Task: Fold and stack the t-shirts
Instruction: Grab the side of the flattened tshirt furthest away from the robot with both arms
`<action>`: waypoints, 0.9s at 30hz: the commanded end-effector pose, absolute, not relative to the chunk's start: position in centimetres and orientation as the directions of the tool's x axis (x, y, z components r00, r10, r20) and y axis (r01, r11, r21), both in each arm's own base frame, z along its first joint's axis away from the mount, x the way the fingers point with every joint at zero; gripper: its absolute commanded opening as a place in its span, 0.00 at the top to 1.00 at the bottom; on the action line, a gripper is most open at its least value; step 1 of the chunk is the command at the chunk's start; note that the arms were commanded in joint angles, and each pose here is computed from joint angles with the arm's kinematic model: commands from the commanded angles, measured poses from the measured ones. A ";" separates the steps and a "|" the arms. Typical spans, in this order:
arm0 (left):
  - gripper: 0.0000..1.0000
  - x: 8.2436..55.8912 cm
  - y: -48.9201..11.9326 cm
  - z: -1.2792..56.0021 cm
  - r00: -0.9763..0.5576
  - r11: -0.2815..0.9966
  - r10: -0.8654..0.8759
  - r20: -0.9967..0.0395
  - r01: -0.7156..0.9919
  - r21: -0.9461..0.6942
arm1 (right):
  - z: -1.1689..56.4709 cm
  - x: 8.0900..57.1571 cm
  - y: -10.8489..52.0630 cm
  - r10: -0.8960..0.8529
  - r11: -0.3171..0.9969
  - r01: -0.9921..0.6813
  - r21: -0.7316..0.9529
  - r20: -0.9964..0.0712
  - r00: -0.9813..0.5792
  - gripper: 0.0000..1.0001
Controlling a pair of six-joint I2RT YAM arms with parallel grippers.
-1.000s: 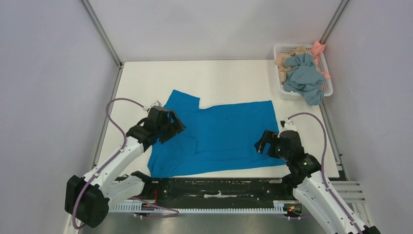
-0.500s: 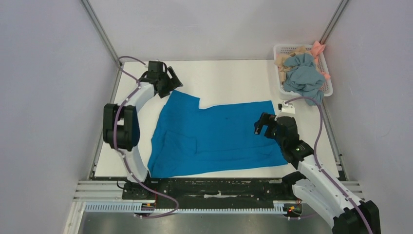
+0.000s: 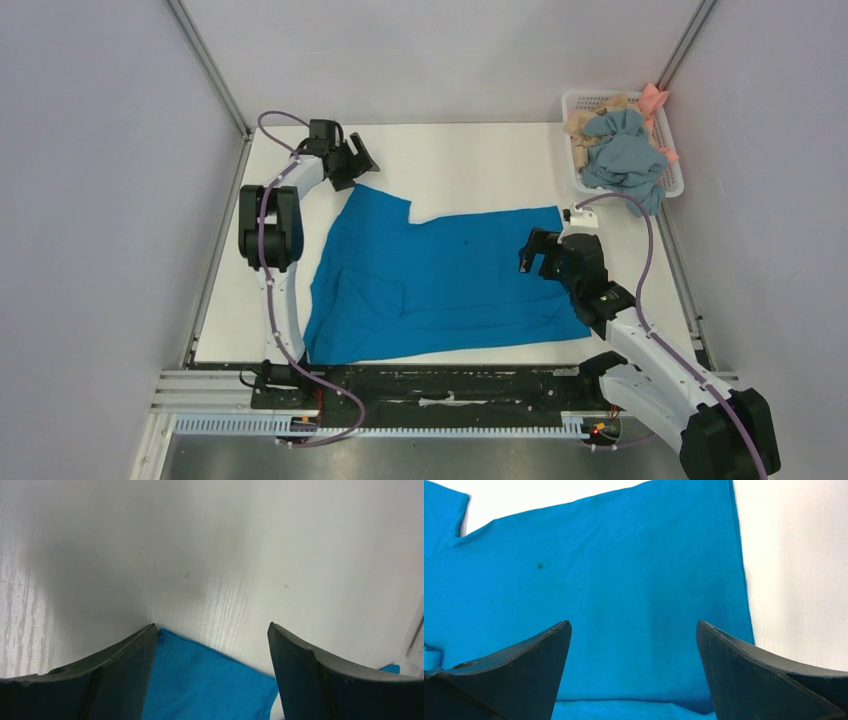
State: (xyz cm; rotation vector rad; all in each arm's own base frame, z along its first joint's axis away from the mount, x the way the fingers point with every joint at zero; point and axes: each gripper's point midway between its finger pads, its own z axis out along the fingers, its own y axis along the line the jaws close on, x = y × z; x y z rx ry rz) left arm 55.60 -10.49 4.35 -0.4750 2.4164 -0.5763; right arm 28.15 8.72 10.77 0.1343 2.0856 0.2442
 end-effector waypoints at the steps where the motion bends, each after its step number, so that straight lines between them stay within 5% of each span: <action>1: 0.13 54.7 -11.5 2.7 -0.803 0.837 -0.424 -0.420 -0.170 -0.520 | 12.7 29.1 8.7 0.204 0.972 -0.015 0.234 -0.876 -0.437 0.02; 10: 0.18 51.4 -12.2 1.4 -0.866 0.878 -0.348 -0.360 -0.167 -0.448 | 12.3 29.0 9.0 0.201 0.971 -0.028 0.238 -0.870 -0.451 0.02; 18: 0.55 50.2 -10.2 -0.6 -0.877 0.926 -0.336 -0.343 -0.242 -0.289 | 11.8 28.7 8.7 0.199 0.973 -0.017 0.231 -0.869 -0.453 0.02; 27: 0.57 49.5 -9.0 -0.8 -0.898 0.961 -0.274 -0.345 -0.244 -0.129 | 11.0 28.9 7.8 0.193 0.979 0.042 0.197 -0.857 -0.478 0.02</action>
